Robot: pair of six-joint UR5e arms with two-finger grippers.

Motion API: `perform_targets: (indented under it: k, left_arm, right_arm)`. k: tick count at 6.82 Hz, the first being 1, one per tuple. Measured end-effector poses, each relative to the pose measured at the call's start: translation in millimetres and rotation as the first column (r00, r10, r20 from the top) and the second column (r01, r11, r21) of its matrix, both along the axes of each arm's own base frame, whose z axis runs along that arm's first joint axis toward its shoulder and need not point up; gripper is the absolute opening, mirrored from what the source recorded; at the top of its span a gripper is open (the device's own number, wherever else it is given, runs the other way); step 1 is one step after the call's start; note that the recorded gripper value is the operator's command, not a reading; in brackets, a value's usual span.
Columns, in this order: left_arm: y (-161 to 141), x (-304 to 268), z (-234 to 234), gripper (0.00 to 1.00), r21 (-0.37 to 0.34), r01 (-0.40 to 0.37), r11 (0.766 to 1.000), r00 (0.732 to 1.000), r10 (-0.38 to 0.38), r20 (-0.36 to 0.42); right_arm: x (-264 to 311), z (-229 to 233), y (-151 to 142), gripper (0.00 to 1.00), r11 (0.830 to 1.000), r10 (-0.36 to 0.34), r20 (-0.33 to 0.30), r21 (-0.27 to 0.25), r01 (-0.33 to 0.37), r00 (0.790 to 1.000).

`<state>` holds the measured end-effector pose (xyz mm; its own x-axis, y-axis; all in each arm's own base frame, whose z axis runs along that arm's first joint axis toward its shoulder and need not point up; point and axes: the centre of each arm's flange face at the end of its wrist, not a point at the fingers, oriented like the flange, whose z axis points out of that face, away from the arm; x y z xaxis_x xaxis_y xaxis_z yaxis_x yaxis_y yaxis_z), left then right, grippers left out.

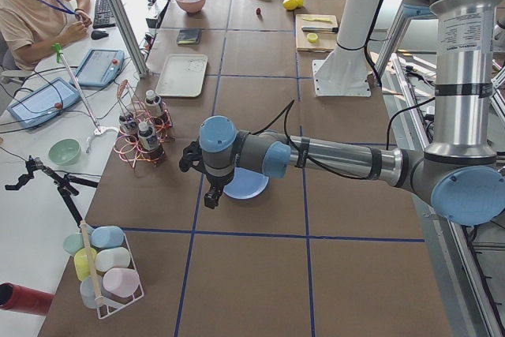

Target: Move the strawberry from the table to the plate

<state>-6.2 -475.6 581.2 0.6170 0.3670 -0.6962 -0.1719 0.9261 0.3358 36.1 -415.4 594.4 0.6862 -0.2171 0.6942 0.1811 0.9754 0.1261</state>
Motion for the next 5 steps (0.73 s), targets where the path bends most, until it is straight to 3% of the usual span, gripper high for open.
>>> perform_targets:
  k: [2, 3, 5]
  left_arm:
    - [-1, 71, 14, 1.00, 0.098, -0.129, 0.987, 0.990, 0.134, -0.041]
    - [-3, 101, 34, 1.00, 0.075, -0.144, 0.987, 0.987, 0.148, -0.057]
    - [-11, 143, 57, 0.98, -0.086, -0.057, 0.995, 0.997, 0.053, -0.052]
  right_arm:
    - [-3, -3, 0, 1.00, 1.000, -0.003, 0.042, 0.001, 0.003, 0.999]
    - [-4, -4, 0, 1.00, 1.000, -0.006, 0.053, 0.003, 0.005, 0.999]
    - [-5, -5, 0, 1.00, 1.000, -0.006, 0.059, 0.007, 0.006, 0.998]
